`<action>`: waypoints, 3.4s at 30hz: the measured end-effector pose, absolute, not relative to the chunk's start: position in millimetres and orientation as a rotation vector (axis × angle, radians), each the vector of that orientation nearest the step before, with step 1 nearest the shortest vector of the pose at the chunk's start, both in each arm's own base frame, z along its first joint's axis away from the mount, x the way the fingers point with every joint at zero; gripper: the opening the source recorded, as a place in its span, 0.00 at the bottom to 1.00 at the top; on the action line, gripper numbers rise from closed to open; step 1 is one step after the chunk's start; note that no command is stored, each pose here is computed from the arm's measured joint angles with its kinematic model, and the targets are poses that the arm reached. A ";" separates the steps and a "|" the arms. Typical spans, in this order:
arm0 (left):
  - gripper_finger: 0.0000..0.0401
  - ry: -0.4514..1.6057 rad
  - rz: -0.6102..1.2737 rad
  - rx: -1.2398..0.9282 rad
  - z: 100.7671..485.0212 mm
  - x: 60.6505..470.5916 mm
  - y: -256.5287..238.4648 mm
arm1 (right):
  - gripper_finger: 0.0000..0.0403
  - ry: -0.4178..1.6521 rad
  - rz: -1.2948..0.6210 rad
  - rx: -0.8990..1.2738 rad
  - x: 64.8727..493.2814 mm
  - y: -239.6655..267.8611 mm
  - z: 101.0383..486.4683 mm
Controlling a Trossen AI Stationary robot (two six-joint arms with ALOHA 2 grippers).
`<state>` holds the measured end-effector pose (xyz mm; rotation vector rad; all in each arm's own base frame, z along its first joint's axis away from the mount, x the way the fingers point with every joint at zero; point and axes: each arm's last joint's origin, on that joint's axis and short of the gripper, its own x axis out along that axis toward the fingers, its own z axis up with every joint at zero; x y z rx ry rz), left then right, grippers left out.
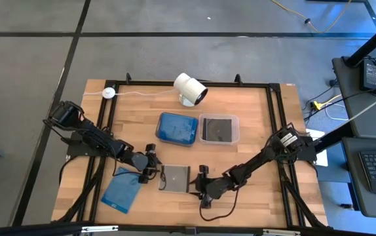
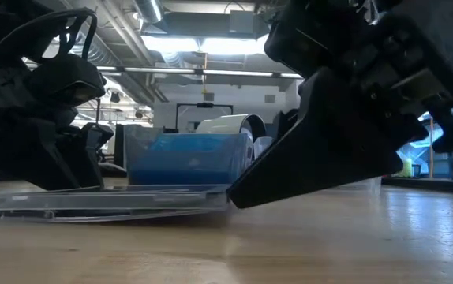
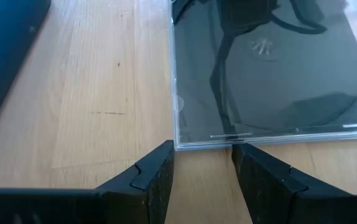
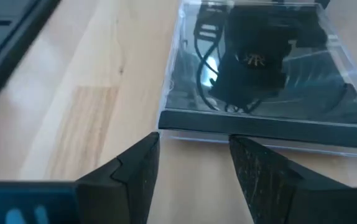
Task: Pick & place jewel cases by type
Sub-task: Put the black cd case into the transparent bin
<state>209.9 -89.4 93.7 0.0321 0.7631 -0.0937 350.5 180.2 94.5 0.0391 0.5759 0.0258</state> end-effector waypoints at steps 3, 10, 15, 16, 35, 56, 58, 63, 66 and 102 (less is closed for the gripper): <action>0.41 0.764 -0.095 0.031 93.7 209.9 -89.4 | 0.51 0.575 0.038 0.064 351.7 181.4 96.3; 0.41 0.765 -0.100 0.030 93.7 209.9 -89.5 | 0.51 0.566 0.040 0.069 352.3 181.7 97.7; 0.40 0.766 -0.104 0.028 93.7 209.9 -89.6 | 0.51 0.555 0.042 0.071 352.9 182.0 98.9; 0.40 0.766 -0.104 0.028 93.6 209.9 -89.6 | 0.51 0.554 0.042 0.070 353.0 182.0 99.0; 0.40 0.767 -0.105 0.028 93.6 209.8 -89.7 | 0.51 0.435 0.082 -0.102 358.4 184.1 110.5; 0.39 0.764 -0.098 0.031 93.7 210.0 -89.8 | 0.51 0.272 0.146 -0.631 365.0 182.9 123.5; 0.39 0.755 -0.098 0.021 94.7 211.4 -90.5 | 0.51 0.290 0.129 -0.651 366.0 179.5 120.9; 0.39 0.751 -0.098 0.015 95.2 211.8 -90.7 | 0.51 0.310 0.061 -0.655 370.3 168.3 119.9; 0.39 0.752 -0.097 0.015 95.1 211.7 -90.7 | 0.51 0.312 0.060 -0.650 372.4 164.1 119.8; 0.39 0.743 -0.099 0.015 95.3 211.3 -90.4 | 0.51 0.182 0.003 -0.729 367.3 181.1 134.5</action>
